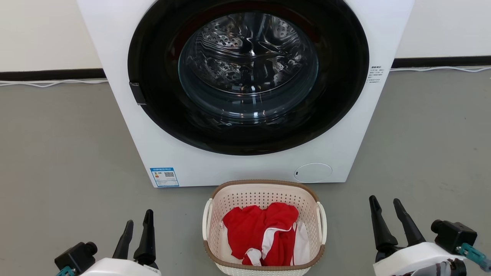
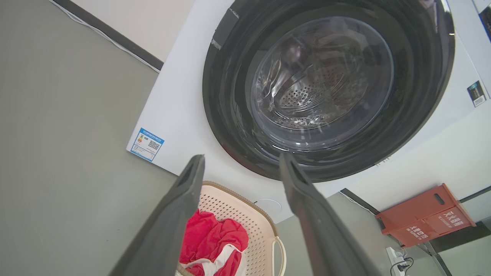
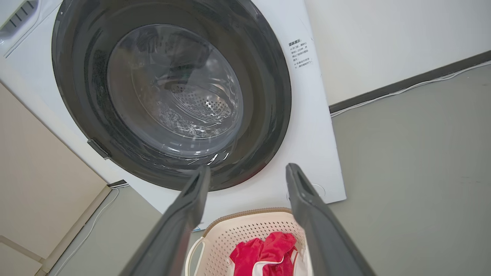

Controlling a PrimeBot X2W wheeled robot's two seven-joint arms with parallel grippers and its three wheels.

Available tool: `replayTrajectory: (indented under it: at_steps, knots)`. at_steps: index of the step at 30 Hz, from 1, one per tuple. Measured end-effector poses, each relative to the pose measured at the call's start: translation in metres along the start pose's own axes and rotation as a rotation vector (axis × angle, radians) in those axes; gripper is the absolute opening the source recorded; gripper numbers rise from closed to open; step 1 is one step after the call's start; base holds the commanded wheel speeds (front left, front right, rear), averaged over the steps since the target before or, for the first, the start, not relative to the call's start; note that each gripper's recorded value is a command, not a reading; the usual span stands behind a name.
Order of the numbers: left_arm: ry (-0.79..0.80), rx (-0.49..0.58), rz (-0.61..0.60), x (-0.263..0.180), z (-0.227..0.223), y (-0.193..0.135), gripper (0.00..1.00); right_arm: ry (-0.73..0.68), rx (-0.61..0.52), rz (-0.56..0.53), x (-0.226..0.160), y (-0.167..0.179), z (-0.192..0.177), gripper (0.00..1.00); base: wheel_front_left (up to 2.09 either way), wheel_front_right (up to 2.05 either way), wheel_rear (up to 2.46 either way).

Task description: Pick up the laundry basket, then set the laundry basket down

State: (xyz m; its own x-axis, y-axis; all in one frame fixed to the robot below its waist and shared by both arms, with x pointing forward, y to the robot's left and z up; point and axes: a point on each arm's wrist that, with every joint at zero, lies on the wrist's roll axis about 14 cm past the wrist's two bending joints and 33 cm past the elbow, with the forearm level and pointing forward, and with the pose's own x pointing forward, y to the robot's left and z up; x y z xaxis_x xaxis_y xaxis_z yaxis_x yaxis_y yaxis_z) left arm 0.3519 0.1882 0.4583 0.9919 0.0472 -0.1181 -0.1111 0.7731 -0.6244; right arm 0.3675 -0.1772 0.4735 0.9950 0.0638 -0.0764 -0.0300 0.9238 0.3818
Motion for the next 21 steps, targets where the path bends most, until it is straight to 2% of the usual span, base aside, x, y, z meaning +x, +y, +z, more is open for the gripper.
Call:
replayTrajectory:
  at_steps: [21]
  knots:
    - [-0.032,0.261,-0.06,-0.001,0.003,-0.011,1.0,0.0,-0.256,0.043,-0.004,0.002,-0.004,1.0,0.0,0.0,0.0]
